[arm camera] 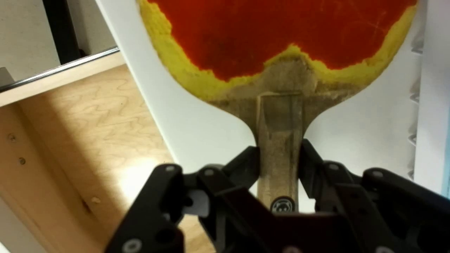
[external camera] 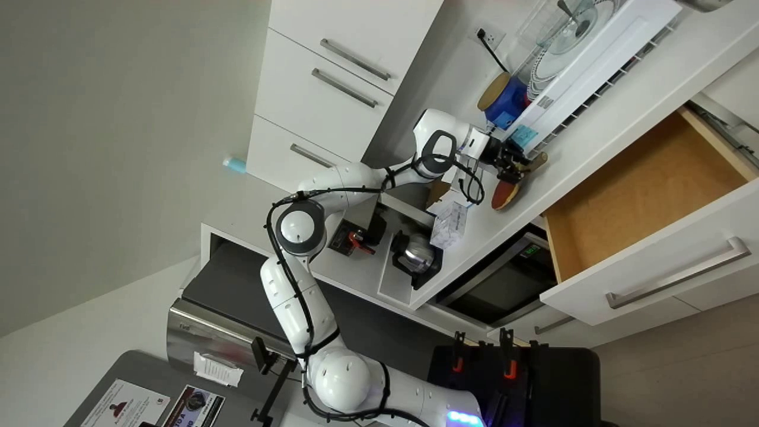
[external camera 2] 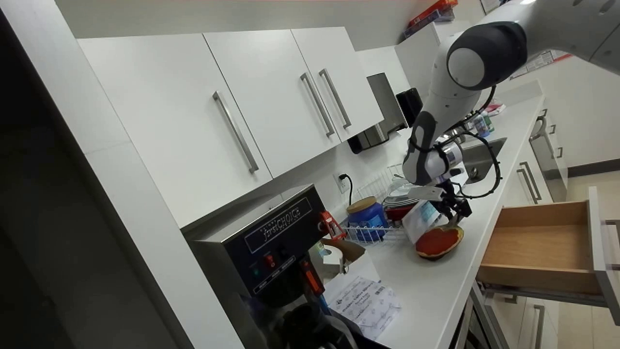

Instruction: Take the paddle from the counter and place it in the drawer

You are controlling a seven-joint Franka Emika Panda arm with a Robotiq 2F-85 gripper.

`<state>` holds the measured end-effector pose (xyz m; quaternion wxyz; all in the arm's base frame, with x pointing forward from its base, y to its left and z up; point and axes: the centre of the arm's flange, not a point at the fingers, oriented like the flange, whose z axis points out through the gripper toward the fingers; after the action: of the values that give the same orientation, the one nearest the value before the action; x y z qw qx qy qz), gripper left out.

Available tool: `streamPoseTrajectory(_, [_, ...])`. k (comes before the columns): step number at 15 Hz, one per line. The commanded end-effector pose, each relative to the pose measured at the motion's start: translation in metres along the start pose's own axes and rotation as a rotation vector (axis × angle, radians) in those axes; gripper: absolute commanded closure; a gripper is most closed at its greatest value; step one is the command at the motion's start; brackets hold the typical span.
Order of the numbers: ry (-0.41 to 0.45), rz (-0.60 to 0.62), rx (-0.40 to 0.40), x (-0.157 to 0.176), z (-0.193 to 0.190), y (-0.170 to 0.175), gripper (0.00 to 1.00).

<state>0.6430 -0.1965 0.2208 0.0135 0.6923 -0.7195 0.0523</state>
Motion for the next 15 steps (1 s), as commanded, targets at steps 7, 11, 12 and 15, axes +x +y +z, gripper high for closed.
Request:
streamPoseTrajectory(7, [-0.165,-0.114,0.013,0.069,-0.004,0.029,0.92])
streamPoseTrajectory(11, [-0.198,-0.17,0.008,0.093,-0.001,0.045,0.92])
streamPoseTrajectory(12, [-0.203,-0.185,0.004,0.097,-0.001,0.049,0.92])
streamPoseTrajectory(15, [-0.218,-0.227,-0.003,0.111,-0.001,0.066,0.92])
